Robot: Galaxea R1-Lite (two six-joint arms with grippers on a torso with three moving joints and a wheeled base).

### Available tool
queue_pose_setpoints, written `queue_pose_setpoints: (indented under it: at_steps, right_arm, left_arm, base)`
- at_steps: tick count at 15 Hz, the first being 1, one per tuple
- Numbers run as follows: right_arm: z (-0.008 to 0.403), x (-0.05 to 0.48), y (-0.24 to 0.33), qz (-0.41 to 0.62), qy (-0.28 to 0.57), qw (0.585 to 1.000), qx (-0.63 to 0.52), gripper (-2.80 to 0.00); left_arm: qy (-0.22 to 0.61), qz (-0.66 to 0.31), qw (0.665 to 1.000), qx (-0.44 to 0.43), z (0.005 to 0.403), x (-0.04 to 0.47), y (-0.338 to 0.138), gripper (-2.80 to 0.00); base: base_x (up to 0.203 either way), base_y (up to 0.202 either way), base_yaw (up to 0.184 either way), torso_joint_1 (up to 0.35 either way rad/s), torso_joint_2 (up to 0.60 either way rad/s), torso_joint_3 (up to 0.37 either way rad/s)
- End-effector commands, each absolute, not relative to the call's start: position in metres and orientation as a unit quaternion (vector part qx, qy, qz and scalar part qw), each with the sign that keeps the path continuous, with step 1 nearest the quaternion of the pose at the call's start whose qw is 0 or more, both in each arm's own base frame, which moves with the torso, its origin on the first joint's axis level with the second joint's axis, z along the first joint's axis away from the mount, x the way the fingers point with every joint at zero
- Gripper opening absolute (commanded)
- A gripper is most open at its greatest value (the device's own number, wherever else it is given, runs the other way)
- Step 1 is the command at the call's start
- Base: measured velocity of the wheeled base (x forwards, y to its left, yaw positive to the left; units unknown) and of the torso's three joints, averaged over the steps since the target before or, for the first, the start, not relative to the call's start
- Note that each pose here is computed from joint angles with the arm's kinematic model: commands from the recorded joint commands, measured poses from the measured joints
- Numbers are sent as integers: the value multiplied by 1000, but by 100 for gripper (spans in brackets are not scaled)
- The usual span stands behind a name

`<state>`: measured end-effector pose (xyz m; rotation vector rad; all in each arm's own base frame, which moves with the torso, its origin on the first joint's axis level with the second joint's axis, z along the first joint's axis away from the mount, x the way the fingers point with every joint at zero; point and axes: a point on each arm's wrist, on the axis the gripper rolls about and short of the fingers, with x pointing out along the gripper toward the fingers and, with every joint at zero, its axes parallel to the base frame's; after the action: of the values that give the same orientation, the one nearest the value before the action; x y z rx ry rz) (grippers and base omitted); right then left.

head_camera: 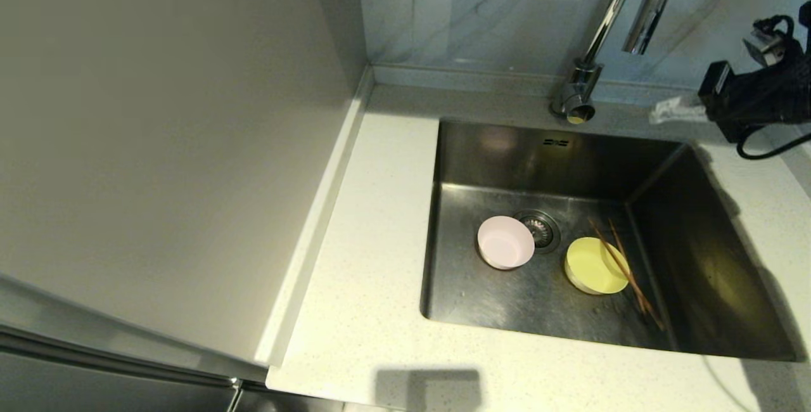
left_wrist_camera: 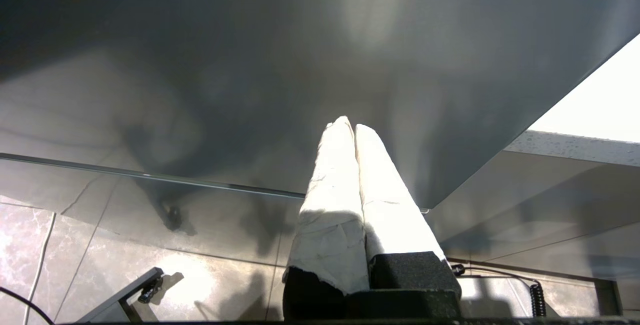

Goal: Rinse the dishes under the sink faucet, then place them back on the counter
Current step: Put a bowl back to the table from the sink

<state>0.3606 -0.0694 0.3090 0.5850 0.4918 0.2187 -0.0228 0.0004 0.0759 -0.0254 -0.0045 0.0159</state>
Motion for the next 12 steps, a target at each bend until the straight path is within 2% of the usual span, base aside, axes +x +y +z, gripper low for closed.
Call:
queue_pose_setpoints:
  at_steps: [1, 3, 7, 12]
  right_arm:
    - [281, 349, -72, 76, 306, 942, 115, -280]
    - [263, 343, -73, 66, 347, 934, 46, -280]
    - [250, 338, -73, 89, 369, 924, -52, -280]
    - [235, 335, -64, 99, 395, 910, -82, -280]
  left_arm:
    - [-4, 8, 1000, -13, 76, -23, 0, -280]
    - [-4, 8, 1000, -13, 76, -23, 0, -280]
    - [-4, 8, 1000, -13, 76, -23, 0, -280]
    - [-4, 8, 1000, -13, 76, -23, 0, -280]
  base:
    - [0, 0, 0, 0, 0, 0]
    - [0, 0, 0, 0, 0, 0]
    - [0, 0, 0, 0, 0, 0]
    - [0, 0, 0, 0, 0, 0]
